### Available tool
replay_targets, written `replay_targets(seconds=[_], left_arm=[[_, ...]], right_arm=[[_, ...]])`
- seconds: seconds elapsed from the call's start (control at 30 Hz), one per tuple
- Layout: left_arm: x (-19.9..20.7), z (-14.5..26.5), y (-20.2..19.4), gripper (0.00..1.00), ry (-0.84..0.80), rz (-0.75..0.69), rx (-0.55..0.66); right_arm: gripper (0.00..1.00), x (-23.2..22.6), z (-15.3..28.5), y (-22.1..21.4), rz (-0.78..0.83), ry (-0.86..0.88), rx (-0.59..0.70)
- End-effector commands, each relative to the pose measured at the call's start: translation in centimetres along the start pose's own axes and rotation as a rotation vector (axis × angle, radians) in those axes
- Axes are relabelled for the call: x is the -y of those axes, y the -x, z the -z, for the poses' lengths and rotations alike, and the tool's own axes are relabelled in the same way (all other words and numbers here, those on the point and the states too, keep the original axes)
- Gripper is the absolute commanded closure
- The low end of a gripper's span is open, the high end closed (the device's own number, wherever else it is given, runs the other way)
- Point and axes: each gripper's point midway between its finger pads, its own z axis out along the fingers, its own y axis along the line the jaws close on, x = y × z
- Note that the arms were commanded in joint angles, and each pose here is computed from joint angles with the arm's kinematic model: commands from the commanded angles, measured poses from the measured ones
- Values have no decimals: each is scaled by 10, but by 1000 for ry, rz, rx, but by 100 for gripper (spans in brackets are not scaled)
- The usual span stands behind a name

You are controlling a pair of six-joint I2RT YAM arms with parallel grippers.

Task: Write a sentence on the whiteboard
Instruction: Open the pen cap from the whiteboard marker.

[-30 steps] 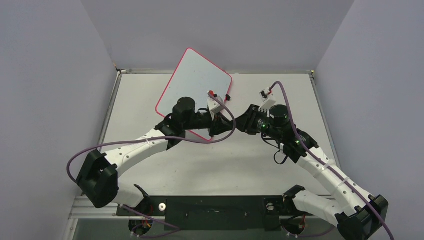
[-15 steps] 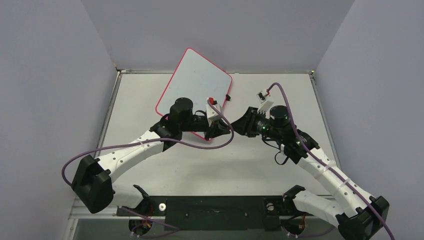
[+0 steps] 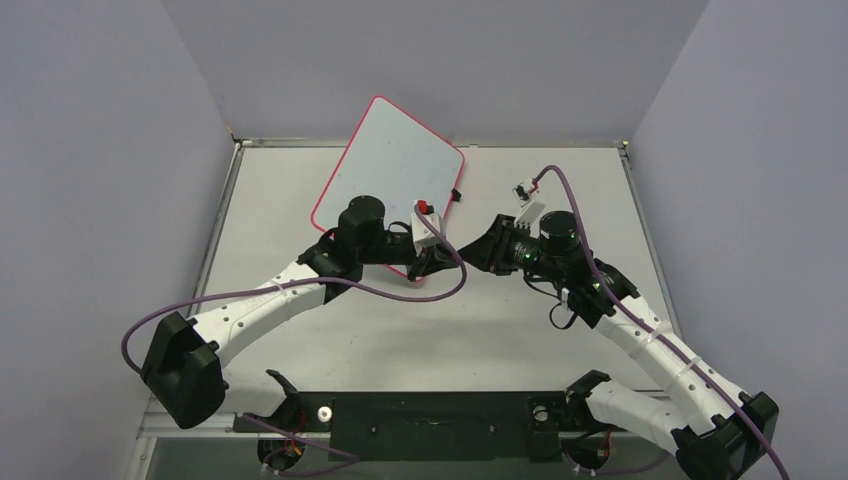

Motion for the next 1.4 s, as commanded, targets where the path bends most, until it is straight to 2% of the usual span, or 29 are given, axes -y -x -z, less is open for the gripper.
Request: replay_targets(seconds=[0.0,0.37,0.7,0.9,1.13,1.23,1.37], left_arm=[[6,6,17,100,-28,-75,51],[11,2,9,100,-56,-78,36],[8,0,10,100,-48,-88,38],[7,2,10,100,-43,-98,25],[8,3,10,100,-44,-103,25],[10,2,10,100,-50,-101,25],[11,1,9,100,-53,-97,24]], right_arm=[[77,-15,5,17,12,37,46],[77,-14,3,20,-2,40,57],[82,-16,-2,9,-1,76,2],[82,-22,0,2,34,113,-55],[81,-22,5,4,53,108,-50],[86,-19,2,2,42,98,-57],[97,-13,-2,-1,29,80,-61]])
